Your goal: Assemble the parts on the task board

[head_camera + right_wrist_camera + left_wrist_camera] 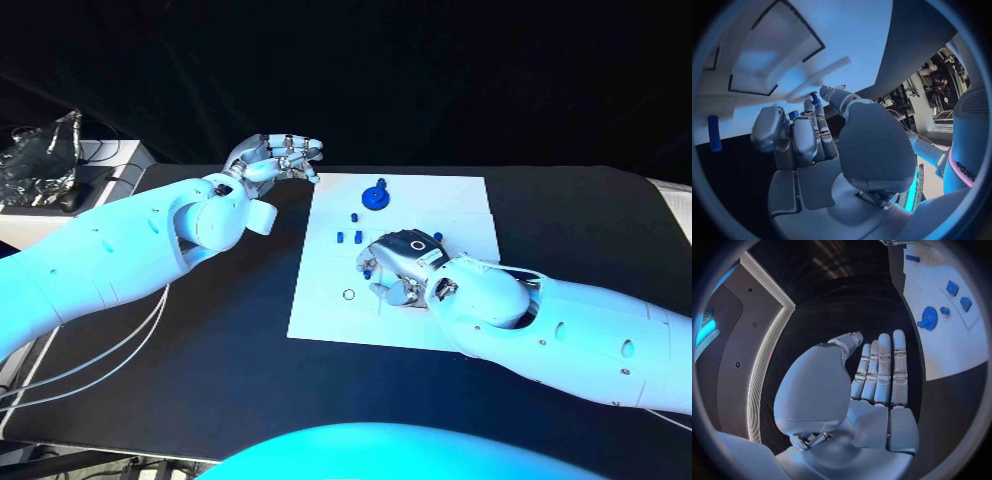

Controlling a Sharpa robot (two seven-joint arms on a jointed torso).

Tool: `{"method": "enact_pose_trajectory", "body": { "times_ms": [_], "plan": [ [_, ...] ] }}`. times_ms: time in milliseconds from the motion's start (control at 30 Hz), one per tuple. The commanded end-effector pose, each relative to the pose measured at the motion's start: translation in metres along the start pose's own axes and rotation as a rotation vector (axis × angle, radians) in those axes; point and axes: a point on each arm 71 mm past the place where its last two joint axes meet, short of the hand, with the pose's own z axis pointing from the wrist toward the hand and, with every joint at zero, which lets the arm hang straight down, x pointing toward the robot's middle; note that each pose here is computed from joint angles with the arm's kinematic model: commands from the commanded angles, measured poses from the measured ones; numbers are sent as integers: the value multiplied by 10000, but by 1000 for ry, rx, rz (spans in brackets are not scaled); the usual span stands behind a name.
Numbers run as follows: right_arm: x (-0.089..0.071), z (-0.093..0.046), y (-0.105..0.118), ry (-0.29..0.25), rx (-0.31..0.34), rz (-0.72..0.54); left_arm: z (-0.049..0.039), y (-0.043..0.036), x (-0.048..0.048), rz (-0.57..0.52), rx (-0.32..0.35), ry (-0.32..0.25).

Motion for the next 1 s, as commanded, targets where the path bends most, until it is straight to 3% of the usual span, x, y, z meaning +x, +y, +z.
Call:
{"method": "enact_pose_trajectory", "body": {
  "times_ms": [33, 600, 867, 1000],
  "plan": [
    [-28, -29, 3, -38, -15, 10, 4, -5, 14, -15, 0, 17],
    [-349, -325, -299, -182, 76, 79, 11, 13, -12, -19, -6, 17],
    [-657, -428, -802, -135, 174, 81, 5, 13, -17, -20, -6, 23],
    [-734, -466, -978, -113, 212, 51, -1, 11, -22, -20, -6, 24]
  ]
}}
